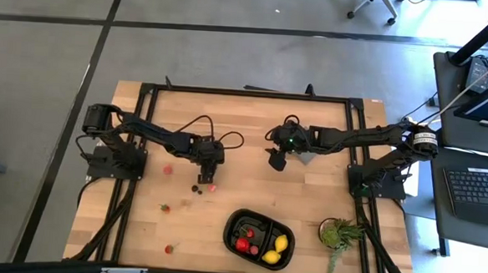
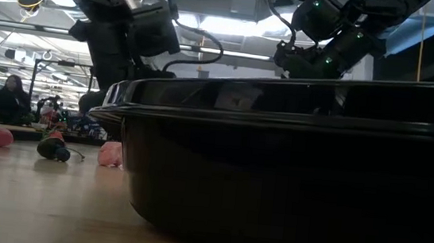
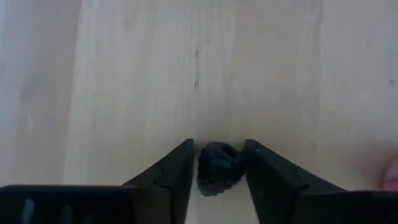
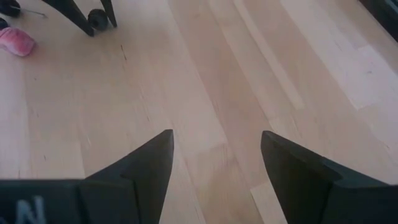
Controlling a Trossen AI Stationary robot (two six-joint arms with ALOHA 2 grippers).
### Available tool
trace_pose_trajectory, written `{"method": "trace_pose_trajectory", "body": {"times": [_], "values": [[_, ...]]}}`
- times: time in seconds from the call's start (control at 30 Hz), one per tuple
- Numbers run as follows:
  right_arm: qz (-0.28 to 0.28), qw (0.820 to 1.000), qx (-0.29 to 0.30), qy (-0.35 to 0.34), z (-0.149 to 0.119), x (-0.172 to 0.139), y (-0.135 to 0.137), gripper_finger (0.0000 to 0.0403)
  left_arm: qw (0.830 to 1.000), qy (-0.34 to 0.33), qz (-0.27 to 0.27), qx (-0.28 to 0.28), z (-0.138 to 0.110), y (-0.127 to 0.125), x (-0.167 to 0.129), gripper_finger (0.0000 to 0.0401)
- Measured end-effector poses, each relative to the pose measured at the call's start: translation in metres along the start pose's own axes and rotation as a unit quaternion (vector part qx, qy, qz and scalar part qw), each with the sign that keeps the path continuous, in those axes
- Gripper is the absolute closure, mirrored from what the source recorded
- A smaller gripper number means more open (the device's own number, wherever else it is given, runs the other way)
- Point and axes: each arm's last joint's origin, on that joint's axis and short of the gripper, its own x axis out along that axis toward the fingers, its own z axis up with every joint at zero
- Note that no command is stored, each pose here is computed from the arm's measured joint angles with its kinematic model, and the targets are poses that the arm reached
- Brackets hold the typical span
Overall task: Pick and placing Produce into tupperware
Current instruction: Put the blackberry into the black bin
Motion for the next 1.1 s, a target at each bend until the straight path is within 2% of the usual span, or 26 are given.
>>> {"method": "trace_pose_trajectory", "body": {"times": [0.17,0.43,0.63,0.73,0.83,0.93,1.03,1.1], "values": [[0.000,1.000,0.000,-0.002,0.000,0.000,0.000,0.0160,1.000,0.009,-0.001,0.002,-0.001,0.000,0.004,0.0269],[0.000,1.000,0.000,-0.003,0.001,0.000,0.000,0.0160,1.000,0.024,-0.002,0.003,-0.004,-0.001,0.003,0.0312],[0.001,1.000,0.000,-0.004,0.001,0.000,0.000,0.0160,1.000,0.024,-0.002,0.003,-0.003,0.000,0.001,0.0305],[0.001,1.000,0.000,-0.004,0.001,0.000,0.000,0.0160,1.000,0.019,-0.013,0.002,0.005,0.000,-0.005,0.0305],[0.001,1.000,0.000,-0.003,0.001,0.000,0.000,0.0160,0.999,0.012,-0.052,0.009,0.016,-0.001,-0.012,0.0316],[0.001,1.000,0.000,-0.004,0.001,0.000,0.000,0.0160,0.993,-0.033,-0.114,0.016,0.036,-0.004,-0.030,0.0317],[0.001,1.000,0.000,-0.003,0.000,0.000,0.000,0.0160,0.982,-0.060,-0.177,0.036,0.049,-0.011,-0.040,0.0311],[0.001,1.000,0.000,-0.004,0.001,0.000,0.000,0.0160,0.968,-0.093,-0.226,0.055,0.062,-0.021,-0.050,0.0305]]}}
